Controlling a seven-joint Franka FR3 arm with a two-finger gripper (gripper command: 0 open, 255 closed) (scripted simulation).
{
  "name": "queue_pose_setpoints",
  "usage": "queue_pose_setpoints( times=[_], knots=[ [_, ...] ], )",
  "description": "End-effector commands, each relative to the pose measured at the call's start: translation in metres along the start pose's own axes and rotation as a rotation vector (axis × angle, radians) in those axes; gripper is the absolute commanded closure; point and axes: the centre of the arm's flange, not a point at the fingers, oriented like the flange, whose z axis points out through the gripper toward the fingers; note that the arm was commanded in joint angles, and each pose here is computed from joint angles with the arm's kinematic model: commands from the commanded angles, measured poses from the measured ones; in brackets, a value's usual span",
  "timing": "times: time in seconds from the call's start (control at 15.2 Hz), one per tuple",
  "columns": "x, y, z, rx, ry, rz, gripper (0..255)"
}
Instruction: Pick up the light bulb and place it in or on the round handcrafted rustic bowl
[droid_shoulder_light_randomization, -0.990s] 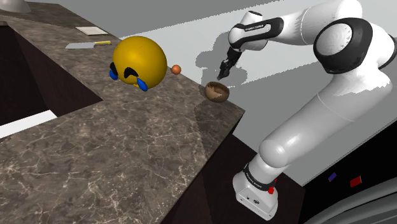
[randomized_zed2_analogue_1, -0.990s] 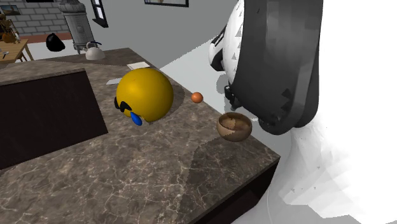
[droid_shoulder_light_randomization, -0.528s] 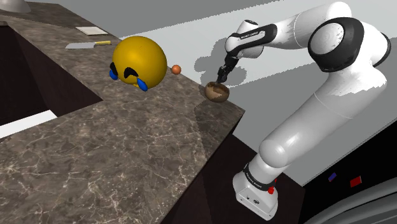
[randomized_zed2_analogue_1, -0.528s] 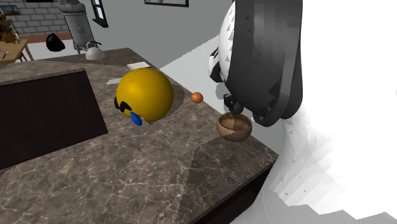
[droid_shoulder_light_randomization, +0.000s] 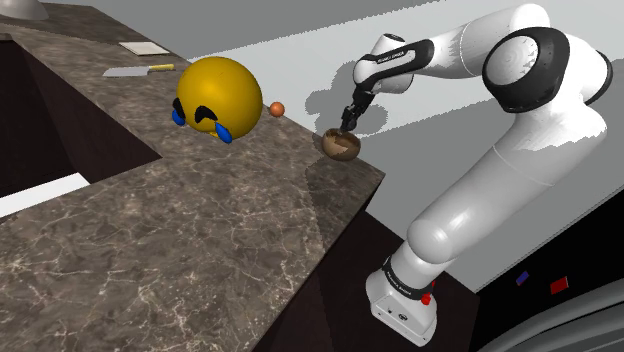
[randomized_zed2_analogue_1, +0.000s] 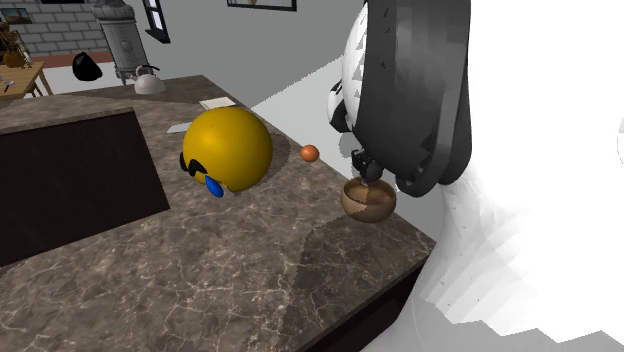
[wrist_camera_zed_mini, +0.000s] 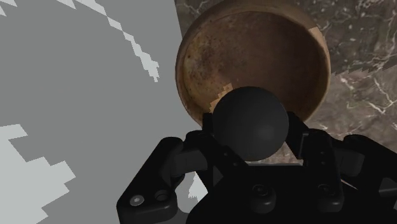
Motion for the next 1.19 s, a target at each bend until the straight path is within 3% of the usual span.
queue_pose_setpoints(
  times=[0.0, 0.33, 0.59, 1.12],
  knots=[
    [0.0, 0.0, 0.0, 0.0, 0.0, 0.0, 0],
    [0.0, 0.0, 0.0, 0.0, 0.0, 0.0, 0],
    [0.0, 0.0, -0.05, 0.0, 0.0, 0.0, 0],
    [0.0, 0.0, -0.05, 0.0, 0.0, 0.0, 0]
  ],
)
